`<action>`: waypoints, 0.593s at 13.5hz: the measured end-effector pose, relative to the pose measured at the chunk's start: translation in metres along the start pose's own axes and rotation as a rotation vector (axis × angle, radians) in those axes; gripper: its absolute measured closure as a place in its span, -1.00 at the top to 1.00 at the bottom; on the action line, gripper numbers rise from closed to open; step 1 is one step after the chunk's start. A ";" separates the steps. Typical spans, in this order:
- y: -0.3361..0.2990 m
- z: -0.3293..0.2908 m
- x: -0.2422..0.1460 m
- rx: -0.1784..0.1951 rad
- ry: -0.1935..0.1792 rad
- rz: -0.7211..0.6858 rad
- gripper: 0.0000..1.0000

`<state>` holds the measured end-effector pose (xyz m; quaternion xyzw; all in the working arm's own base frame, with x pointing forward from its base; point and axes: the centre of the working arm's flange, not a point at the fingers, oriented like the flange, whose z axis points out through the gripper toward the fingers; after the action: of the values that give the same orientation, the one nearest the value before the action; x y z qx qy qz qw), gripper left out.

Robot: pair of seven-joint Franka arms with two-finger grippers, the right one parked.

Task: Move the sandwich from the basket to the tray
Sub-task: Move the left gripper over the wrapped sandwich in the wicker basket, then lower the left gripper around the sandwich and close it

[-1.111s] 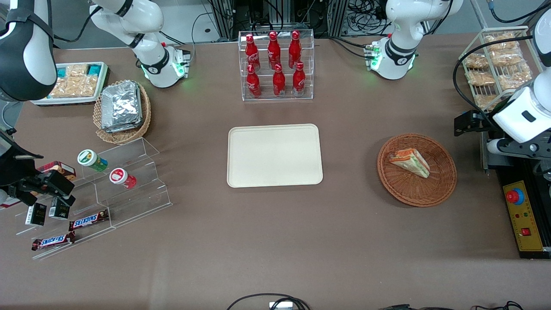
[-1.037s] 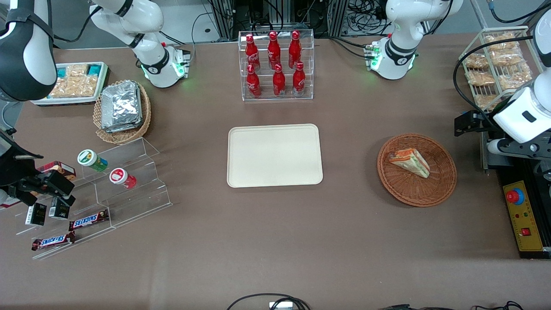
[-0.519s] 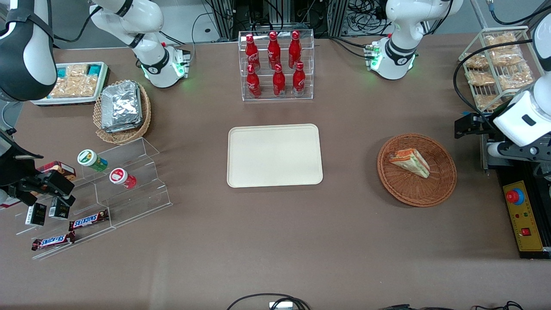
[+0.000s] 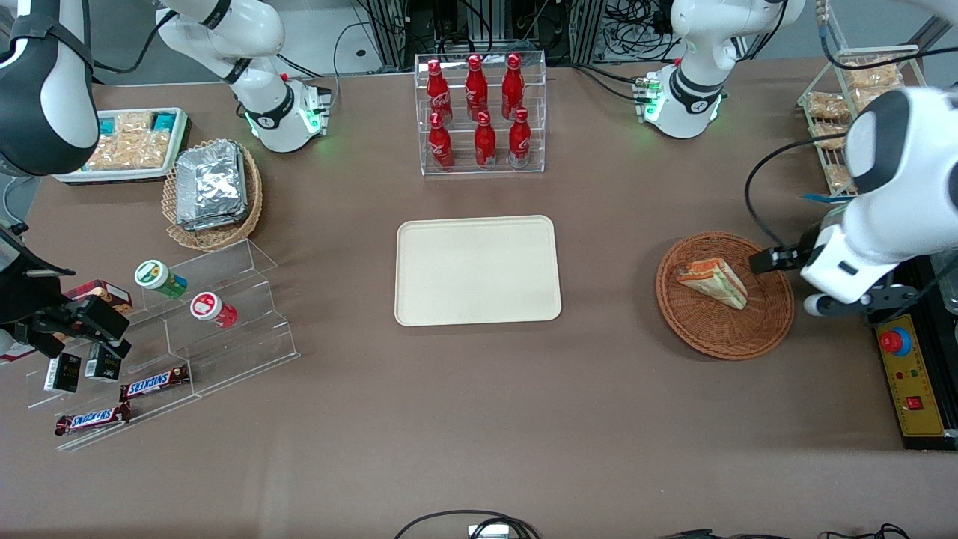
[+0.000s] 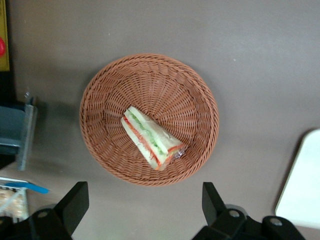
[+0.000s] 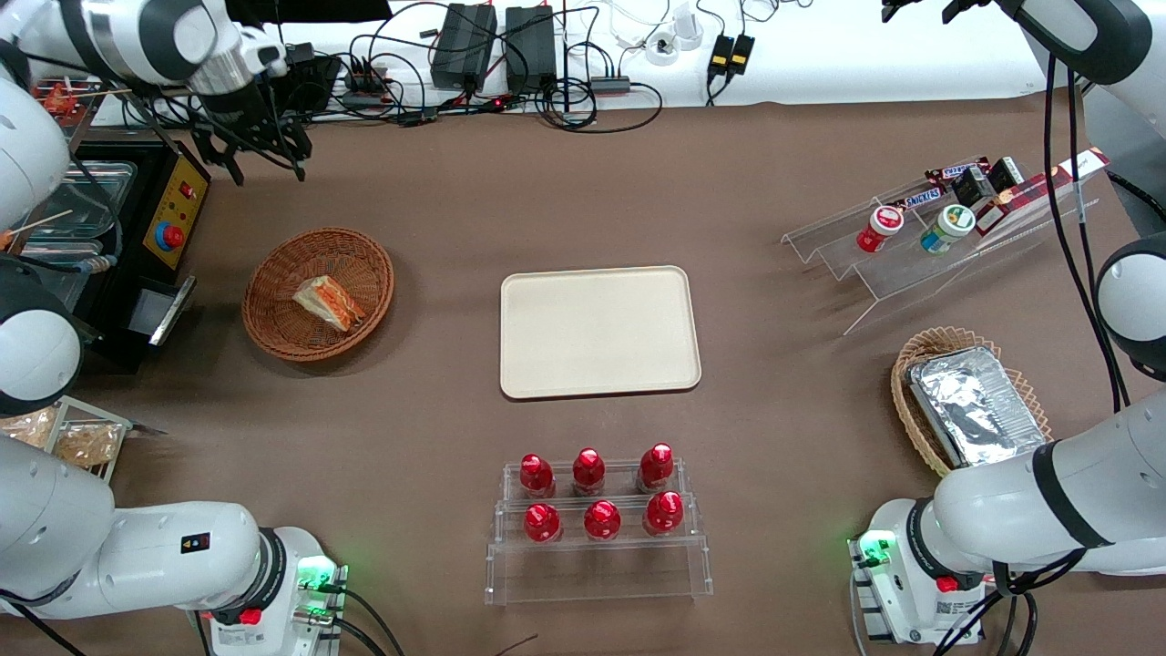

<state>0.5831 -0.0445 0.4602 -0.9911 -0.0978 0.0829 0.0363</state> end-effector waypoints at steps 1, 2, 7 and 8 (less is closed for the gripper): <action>0.002 0.017 -0.001 -0.002 0.007 -0.069 1.00; 0.003 0.032 -0.003 -0.005 0.016 -0.140 1.00; 0.019 0.106 -0.021 -0.034 0.072 -0.464 1.00; 0.022 0.121 -0.026 -0.040 0.077 -0.499 1.00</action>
<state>0.5412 -0.0649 0.3434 -0.9393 -0.3394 0.0313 0.0396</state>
